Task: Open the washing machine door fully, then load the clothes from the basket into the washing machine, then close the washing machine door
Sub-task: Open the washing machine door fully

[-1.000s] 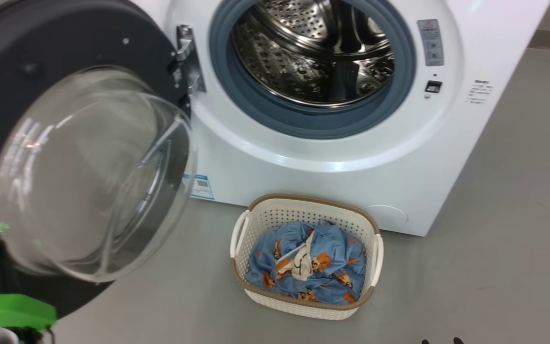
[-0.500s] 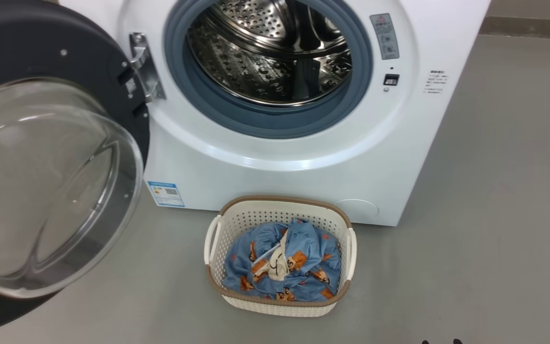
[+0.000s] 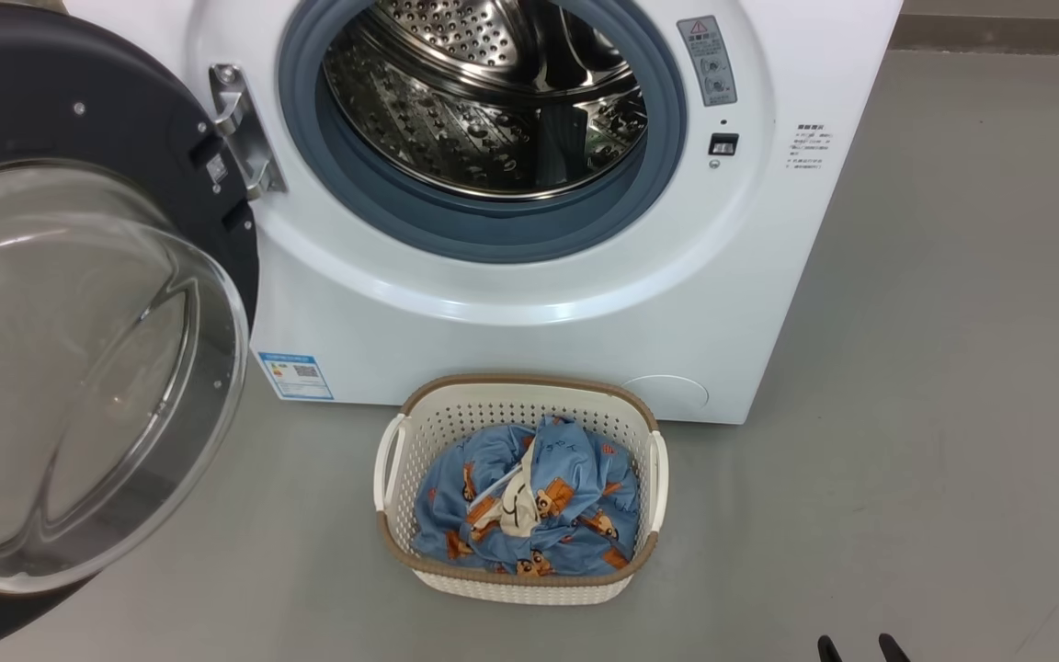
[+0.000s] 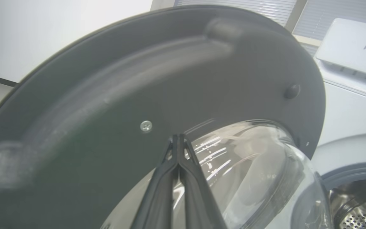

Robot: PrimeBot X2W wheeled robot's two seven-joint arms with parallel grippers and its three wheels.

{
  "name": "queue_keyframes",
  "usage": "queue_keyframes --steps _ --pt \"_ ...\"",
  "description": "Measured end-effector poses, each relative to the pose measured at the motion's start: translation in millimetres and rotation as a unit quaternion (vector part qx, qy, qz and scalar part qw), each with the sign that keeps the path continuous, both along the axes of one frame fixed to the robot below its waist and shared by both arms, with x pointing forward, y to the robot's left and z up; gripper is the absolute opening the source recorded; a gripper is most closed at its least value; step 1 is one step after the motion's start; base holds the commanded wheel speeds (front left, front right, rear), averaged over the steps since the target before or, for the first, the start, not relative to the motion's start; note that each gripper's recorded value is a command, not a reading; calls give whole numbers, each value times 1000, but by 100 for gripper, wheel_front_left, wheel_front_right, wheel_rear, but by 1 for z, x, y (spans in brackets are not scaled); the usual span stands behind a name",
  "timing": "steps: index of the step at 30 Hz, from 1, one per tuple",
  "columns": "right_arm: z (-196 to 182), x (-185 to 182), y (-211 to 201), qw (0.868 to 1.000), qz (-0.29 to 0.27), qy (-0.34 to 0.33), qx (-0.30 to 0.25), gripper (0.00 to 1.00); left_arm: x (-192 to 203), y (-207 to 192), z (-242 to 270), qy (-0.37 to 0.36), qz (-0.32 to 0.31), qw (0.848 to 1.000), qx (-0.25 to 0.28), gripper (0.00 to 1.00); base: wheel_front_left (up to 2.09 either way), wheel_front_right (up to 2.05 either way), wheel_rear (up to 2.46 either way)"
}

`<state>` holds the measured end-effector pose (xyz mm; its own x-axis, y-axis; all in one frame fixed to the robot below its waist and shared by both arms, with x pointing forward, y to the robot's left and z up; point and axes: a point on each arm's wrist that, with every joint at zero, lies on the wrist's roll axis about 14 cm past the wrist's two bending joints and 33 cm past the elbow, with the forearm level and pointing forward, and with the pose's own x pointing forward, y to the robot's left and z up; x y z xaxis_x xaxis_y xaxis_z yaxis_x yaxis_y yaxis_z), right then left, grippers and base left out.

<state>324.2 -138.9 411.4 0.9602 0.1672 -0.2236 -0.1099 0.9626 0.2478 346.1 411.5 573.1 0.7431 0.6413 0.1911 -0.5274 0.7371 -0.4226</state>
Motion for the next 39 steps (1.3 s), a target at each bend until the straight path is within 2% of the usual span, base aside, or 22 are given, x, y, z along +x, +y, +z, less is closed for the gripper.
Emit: queue_keyframes --steps 1,2,3,4,5,6,7,8,11,15,20,23,35,39 --pt "0 1 0 1000 0 -1 0 100 -1 -4 8 -14 -2 1000 6 0 0 0 0" --pt "1 2 0 1000 0 -2 0 100 -2 -8 14 -26 -5 1000 13 12 0 0 0" --pt "2 4 0 1000 0 -5 0 100 -4 -13 20 -38 -8 999 17 12 0 0 0" --pt "4 6 1 1000 1 -8 1 100 -6 -18 26 -49 -12 998 23 33 0 0 0" --pt "5 8 1 1000 1 -9 1 100 -8 -23 32 -59 -16 998 29 49 0 0 0" --pt "6 9 2 1000 1 -12 1 100 -9 -28 39 -70 -21 997 37 76 0 0 0" --pt "8 11 2 1000 1 -15 1 100 -10 -34 45 -78 -28 996 44 91 0 0 0" --pt "10 12 2 1000 1 -19 0 100 -11 -41 50 -87 -38 994 51 100 0 0 0" --pt "15 14 -2 1000 -4 -28 -2 100 -8 -67 58 -97 -72 990 71 100 0 0 0" --pt "26 17 -8 999 -13 -47 -7 100 -1 -104 49 -87 -130 985 72 100 0 0 0" --pt "45 17 -18 996 -29 -79 -18 100 9 -157 14 -45 -219 973 50 100 0 0 0" --pt "58 12 -31 993 -47 -100 -30 100 10 -192 -26 11 -273 962 26 100 0 0 0" --pt "87 -13 -79 980 -121 -144 -68 100 -1 -239 -97 112 -353 929 7 100 0 0 0" --pt "86 -22 -87 978 -134 -140 -72 100 -3 -238 -102 121 -355 927 11 100 0 0 0"
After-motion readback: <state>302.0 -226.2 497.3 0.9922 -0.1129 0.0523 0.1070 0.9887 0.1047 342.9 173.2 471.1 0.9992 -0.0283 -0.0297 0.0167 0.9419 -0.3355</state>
